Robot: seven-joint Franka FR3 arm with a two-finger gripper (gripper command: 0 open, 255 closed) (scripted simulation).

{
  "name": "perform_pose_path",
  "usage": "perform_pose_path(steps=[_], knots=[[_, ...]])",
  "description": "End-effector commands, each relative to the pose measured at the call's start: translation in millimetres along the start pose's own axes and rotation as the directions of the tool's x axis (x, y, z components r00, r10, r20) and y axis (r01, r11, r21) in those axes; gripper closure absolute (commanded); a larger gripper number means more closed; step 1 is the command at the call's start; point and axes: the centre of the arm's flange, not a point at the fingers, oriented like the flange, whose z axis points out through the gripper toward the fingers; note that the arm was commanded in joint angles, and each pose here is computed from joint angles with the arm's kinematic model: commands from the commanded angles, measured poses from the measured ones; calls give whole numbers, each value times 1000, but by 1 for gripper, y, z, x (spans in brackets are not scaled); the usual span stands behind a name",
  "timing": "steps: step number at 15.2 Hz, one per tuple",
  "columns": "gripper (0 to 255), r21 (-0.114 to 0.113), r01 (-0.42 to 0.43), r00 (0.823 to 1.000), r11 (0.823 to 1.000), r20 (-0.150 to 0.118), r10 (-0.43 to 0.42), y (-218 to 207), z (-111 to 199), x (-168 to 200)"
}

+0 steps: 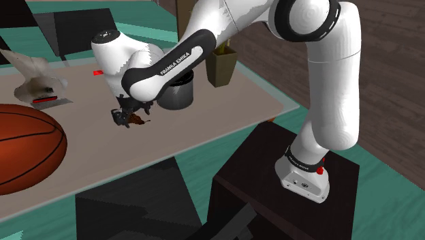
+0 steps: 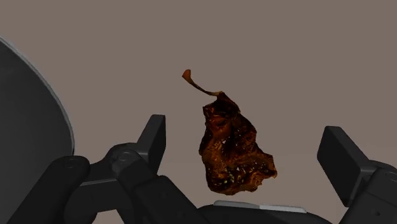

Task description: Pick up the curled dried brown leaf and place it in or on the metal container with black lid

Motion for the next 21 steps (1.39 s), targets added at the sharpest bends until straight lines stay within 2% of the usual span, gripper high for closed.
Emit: perform_pose_path(steps=[1,3,11,12,21], knots=[[0,0,0,1000,1000,0,0,0,11,0],[0,0,0,1000,1000,0,0,0,24,0],[0,0,0,1000,1000,0,0,0,24,0],[255,0,0,1000,1000,0,0,0,24,0],[255,0,0,1000,1000,0,0,0,24,0]])
